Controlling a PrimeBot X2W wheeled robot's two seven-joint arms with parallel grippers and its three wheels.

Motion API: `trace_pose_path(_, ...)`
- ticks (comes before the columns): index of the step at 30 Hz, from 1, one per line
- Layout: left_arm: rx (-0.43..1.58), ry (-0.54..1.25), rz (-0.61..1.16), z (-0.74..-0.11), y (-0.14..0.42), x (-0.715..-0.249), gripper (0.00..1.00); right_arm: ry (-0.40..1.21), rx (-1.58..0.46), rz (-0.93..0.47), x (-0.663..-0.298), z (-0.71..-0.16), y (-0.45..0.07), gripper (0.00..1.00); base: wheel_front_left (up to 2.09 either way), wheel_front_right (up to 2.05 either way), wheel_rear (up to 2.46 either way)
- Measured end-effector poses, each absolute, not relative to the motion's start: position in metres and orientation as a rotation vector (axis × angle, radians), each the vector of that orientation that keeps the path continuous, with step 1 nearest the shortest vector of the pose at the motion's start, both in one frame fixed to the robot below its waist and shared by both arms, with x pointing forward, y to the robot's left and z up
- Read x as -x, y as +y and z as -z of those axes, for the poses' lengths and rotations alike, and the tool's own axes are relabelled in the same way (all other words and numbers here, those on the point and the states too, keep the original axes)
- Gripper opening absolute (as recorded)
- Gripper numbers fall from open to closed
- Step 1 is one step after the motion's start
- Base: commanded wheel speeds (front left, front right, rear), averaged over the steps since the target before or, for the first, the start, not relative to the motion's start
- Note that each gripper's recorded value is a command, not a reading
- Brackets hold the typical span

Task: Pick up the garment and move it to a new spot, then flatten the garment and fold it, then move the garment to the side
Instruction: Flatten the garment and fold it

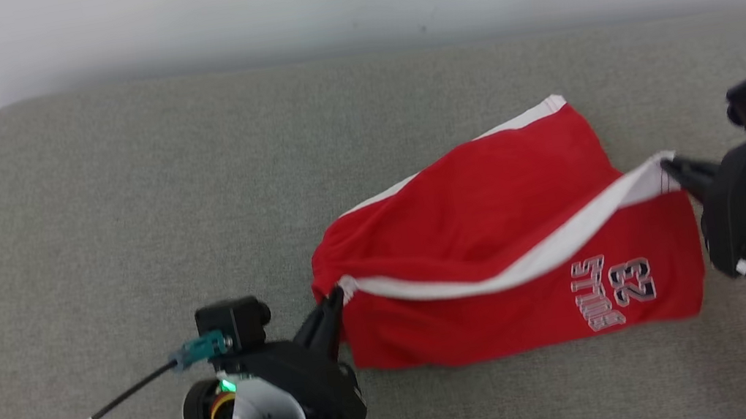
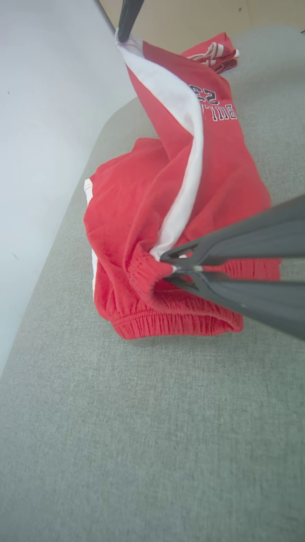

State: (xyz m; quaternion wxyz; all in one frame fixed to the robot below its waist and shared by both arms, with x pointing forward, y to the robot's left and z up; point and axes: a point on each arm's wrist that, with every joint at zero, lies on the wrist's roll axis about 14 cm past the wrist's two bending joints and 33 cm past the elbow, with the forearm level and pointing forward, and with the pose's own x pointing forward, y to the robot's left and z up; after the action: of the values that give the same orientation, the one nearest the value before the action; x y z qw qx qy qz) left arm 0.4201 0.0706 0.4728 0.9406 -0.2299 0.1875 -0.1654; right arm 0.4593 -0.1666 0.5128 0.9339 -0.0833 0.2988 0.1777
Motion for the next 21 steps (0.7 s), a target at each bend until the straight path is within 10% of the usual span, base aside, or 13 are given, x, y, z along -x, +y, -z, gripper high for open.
trace_pose_path(21,0.444,0.401,0.129,-0.437,0.097,-0.495,0.00,0.504,0.198,-0.292,-0.587,-0.469,-0.151,0.00,0.00,0.00,0.00)
